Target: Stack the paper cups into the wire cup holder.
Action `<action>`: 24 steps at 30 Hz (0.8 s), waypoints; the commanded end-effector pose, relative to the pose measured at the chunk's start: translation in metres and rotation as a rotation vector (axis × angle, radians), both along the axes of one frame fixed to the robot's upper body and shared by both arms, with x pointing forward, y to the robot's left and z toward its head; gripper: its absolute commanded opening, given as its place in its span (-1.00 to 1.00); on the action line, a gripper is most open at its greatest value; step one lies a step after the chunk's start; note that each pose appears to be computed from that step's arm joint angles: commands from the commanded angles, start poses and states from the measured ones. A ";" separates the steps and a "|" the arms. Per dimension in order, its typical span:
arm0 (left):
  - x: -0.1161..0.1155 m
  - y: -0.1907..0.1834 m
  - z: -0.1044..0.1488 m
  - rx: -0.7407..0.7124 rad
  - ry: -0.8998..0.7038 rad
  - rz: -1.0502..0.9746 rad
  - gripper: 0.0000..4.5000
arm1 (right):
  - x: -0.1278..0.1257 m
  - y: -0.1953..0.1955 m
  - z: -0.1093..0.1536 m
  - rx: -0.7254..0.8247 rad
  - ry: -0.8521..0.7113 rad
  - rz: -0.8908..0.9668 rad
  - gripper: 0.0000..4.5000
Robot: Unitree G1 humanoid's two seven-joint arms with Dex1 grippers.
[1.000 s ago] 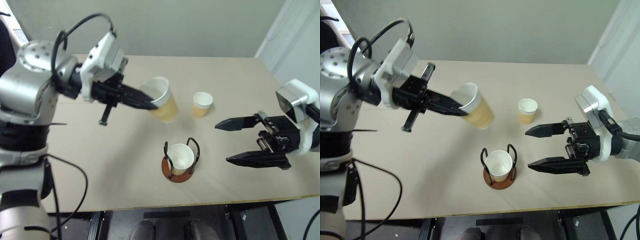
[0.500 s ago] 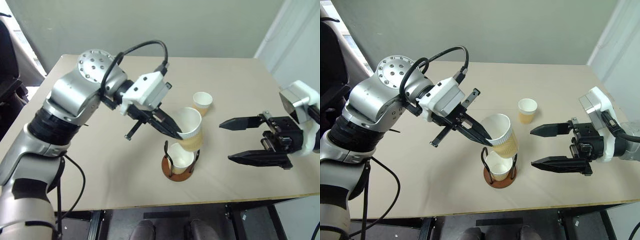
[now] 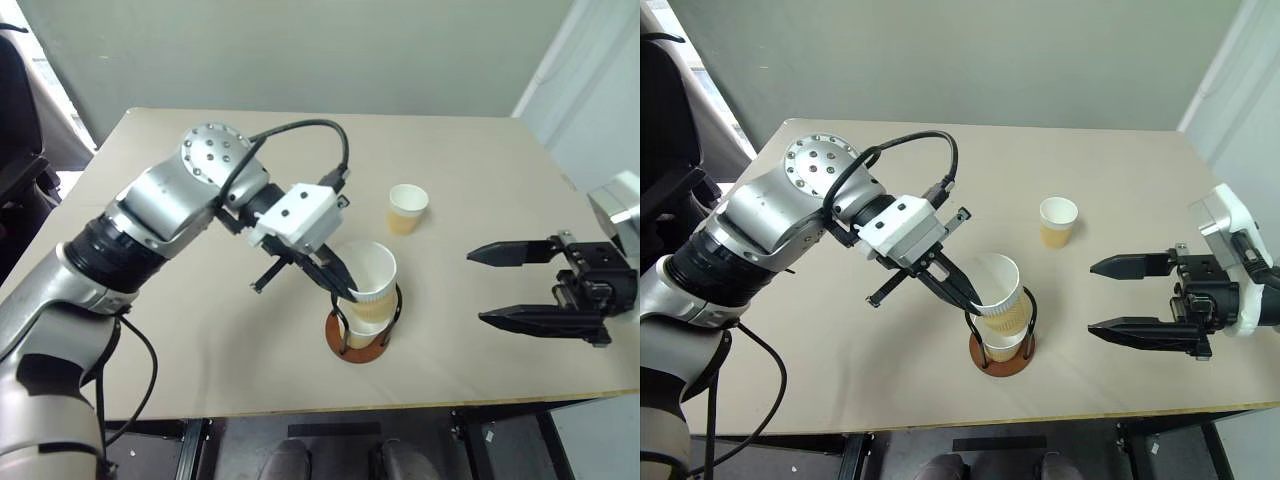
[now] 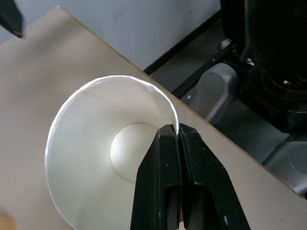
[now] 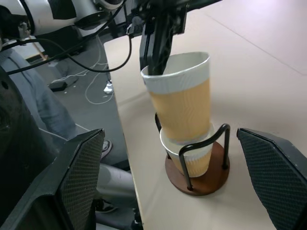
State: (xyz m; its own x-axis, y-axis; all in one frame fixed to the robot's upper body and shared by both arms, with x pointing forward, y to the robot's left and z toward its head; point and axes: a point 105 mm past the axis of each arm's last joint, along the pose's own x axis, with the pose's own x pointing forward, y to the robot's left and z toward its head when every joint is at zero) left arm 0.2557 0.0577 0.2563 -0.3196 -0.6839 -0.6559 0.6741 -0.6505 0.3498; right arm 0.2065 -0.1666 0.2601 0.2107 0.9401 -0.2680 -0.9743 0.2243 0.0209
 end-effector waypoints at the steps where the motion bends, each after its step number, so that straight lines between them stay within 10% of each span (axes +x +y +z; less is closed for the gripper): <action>1: 0.003 0.003 0.002 0.054 -0.094 -0.034 -0.99 | -0.005 -0.002 0.011 -0.019 -0.064 -0.010 1.00; 12: -0.003 -0.001 -0.005 0.068 -0.092 -0.074 -0.99 | -0.007 -0.001 0.007 -0.014 -0.063 -0.017 1.00; 24: 0.000 -0.003 -0.002 0.036 -0.102 -0.058 0.71 | -0.007 0.002 0.005 -0.016 -0.051 0.004 1.00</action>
State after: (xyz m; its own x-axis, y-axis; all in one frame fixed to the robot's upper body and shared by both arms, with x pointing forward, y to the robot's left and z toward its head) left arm 0.2588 0.0537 0.2440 -0.2895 -0.6373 -0.7142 0.6296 -0.6888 0.3594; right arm 0.2039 -0.1679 0.2574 0.2350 0.9301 -0.2822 -0.9687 0.2480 0.0106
